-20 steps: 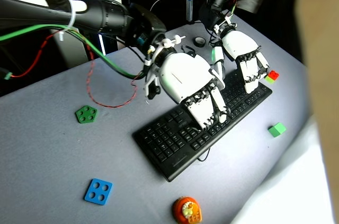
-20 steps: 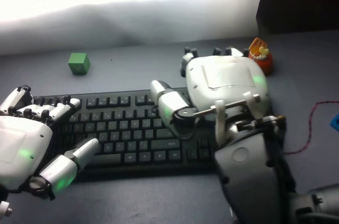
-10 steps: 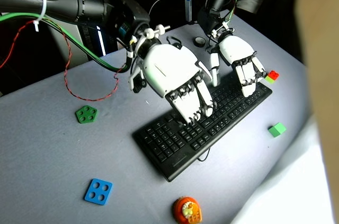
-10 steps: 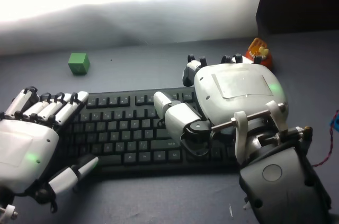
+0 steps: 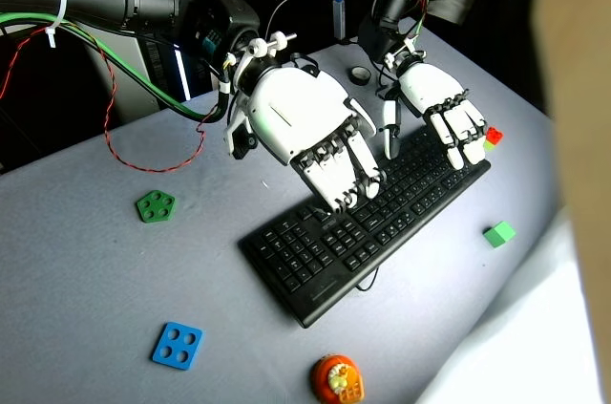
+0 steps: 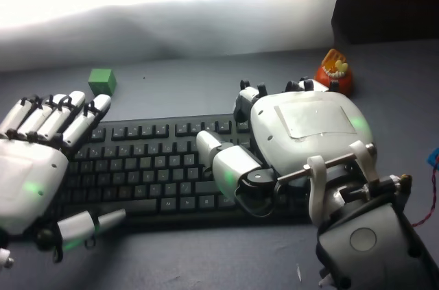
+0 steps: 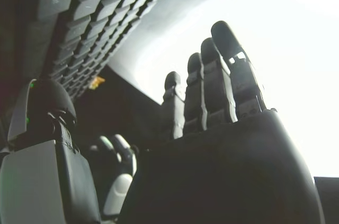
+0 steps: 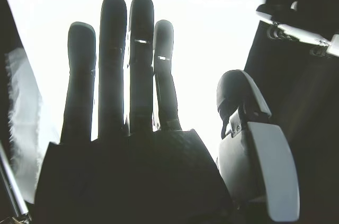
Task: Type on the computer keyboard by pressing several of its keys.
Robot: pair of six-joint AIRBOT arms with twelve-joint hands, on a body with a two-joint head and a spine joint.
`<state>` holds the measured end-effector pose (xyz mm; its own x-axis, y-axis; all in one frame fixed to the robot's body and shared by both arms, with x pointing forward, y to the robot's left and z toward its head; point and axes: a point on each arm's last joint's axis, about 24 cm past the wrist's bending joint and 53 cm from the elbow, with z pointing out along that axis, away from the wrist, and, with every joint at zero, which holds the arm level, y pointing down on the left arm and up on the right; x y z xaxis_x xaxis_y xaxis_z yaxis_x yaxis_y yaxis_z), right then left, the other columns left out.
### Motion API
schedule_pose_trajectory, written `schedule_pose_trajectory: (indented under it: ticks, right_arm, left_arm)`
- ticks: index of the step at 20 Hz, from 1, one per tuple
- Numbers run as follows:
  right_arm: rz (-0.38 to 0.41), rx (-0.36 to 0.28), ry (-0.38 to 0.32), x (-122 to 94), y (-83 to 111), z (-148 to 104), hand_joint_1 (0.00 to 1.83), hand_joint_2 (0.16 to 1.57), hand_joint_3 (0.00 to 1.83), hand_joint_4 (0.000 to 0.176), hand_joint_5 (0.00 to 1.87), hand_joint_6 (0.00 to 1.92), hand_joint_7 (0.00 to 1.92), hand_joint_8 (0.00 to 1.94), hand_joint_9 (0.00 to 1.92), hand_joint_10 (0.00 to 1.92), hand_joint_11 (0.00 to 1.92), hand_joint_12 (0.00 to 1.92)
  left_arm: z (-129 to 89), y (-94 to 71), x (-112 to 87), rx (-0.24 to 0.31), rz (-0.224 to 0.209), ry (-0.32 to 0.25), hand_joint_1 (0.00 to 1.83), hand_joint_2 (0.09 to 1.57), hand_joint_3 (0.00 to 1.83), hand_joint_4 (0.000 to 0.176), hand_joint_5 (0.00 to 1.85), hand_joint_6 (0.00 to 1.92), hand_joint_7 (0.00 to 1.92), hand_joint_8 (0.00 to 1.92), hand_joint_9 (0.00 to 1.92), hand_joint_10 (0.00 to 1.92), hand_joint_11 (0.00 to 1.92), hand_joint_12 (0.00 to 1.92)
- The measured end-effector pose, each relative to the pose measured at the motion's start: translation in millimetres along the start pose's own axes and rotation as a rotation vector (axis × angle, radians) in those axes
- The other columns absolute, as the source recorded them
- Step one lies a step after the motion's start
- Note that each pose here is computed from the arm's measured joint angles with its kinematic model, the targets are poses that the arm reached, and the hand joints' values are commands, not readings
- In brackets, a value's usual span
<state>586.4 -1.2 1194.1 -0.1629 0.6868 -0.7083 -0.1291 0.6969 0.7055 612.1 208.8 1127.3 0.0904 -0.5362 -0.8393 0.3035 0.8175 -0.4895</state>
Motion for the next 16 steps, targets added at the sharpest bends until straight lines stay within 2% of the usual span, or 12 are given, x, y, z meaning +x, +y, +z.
schedule_pose_trajectory:
  ticks: [2,4,7,9,10,12,14,15,16]
  right_arm:
    - [-0.001,-0.004,-0.002,0,0.9,0,0.05,1.3,0.0,0.0,0.47,0.68,0.85,0.24,0.65,1.08,0.31,1.77]
    - [0.004,-0.007,0.007,2,3.2,-4,0.06,1.3,0.0,0.0,0.47,0.68,0.86,0.24,0.66,1.08,0.3,1.78]
    - [-0.004,-0.029,0.014,5,6.3,-7,0.02,1.31,0.0,0.0,0.51,0.64,0.86,0.26,0.66,1.06,0.31,1.77]
    - [-0.006,-0.031,0.017,6,6.7,-7,0.02,1.31,0.0,0.0,0.57,0.62,0.88,0.28,0.68,1.06,0.3,1.78]
    - [-0.006,-0.031,0.017,6,6.7,-7,0.02,1.31,0.0,0.0,0.64,0.63,0.9,0.34,0.69,1.09,0.3,1.79]
    - [-0.006,-0.031,0.016,6,6.6,-7,0.04,1.3,0.0,0.0,0.73,0.79,0.84,0.8,0.69,1.29,0.37,1.86]
    - [0.0,-0.032,0.016,4,7.3,-8,0.0,1.31,0.0,0.0,0.85,0.99,0.92,1.16,0.75,1.48,0.5,1.92]
    - [0.018,-0.037,0.012,0,9.5,-9,0.0,1.31,0.0,0.0,0.87,1.08,0.97,1.19,0.8,1.52,0.55,1.92]
    - [0.026,-0.043,0.007,-3,11.3,-9,0.0,1.32,0.0,0.0,0.91,1.33,1.08,1.27,0.93,1.64,0.68,1.92]
  left_arm:
    - [2,-1.0,-14.6,-0.002,0.008,-0.008,0.0,1.22,0.03,0.052,0.17,0.02,0.28,0.02,0.25,0.26,0.0,1.21]
    - [2,-3.2,-29.4,0.002,0.018,-0.016,0.0,1.24,0.02,0.044,0.22,0.03,0.32,0.03,0.28,0.27,0.0,1.24]
    - [4,-4.3,-42.0,-0.002,0.027,-0.015,0.0,1.25,0.01,0.023,0.32,0.05,0.41,0.03,0.35,0.28,0.0,1.31]
    - [10,-8.7,-54.4,-0.002,0.022,-0.032,0.0,1.25,0.0,0.024,0.35,0.04,0.47,0.02,0.4,0.26,0.0,1.36]
    - [12,-12.9,-58.9,0.007,0.019,-0.038,0.0,1.26,0.01,0.013,0.41,0.05,0.54,0.04,0.46,0.28,0.0,1.4]
    - [17,-17.8,-64.4,0.021,0.021,-0.041,0.0,1.29,0.01,0.0,0.58,0.1,0.69,0.07,0.57,0.33,0.03,1.51]
    - [20,-16.2,-70.6,0.019,0.027,-0.039,0.0,1.33,0.0,0.0,0.84,0.17,1.02,0.21,0.74,0.71,0.21,1.57]
    - [22,-13.4,-77.7,0.01,0.024,-0.051,0.0,1.35,0.0,0.0,0.92,0.18,1.08,0.33,0.76,0.95,0.31,1.61]
    - [24,-12.7,-81.7,0.006,0.021,-0.055,0.0,1.38,0.0,0.0,1.01,0.28,1.0,0.79,0.78,1.22,0.42,1.69]
